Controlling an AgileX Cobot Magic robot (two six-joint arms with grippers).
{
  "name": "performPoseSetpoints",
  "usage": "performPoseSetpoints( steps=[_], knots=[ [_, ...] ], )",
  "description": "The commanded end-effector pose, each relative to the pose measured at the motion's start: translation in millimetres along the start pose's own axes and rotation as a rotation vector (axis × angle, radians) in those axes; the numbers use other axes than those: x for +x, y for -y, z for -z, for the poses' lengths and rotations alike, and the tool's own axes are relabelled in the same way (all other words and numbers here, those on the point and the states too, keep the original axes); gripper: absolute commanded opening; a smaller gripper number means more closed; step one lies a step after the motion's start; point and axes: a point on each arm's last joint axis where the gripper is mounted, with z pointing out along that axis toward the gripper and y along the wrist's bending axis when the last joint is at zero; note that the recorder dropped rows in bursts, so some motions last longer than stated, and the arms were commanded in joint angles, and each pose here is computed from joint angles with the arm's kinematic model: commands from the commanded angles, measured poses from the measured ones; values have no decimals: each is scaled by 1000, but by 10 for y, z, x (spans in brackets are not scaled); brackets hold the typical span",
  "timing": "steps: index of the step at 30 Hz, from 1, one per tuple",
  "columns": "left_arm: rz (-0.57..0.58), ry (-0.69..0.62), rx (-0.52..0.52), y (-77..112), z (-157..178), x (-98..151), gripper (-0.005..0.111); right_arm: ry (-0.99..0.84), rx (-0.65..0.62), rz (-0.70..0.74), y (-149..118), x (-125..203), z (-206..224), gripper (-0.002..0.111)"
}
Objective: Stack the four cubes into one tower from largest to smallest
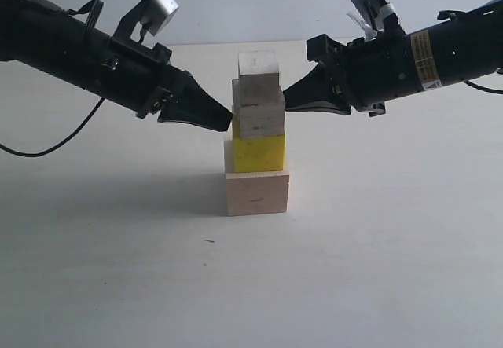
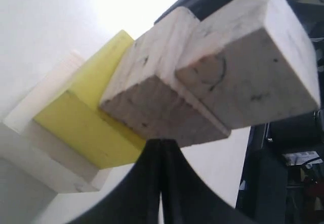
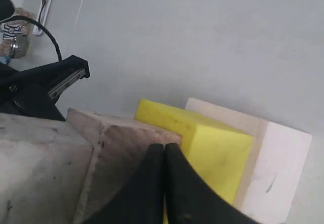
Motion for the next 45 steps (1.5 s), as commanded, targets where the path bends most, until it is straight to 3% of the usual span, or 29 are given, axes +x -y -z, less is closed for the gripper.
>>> performPoseSetpoints(
  steps=[1, 22, 31, 45],
  knots=[
    [7, -4, 9, -12, 22, 19, 0, -24, -18, 13, -18, 26, 0, 0],
    [6, -1, -1, -21, 22, 17, 0, -20, -10, 13, -11, 22, 0, 0],
    [-7, -19, -36, -53, 23, 33, 0, 46, 34, -27, 174, -76, 186, 0],
    [28, -45, -34, -152, -48, 86, 0, -34, 6, -100, 389, 26, 5, 0]
  ],
)
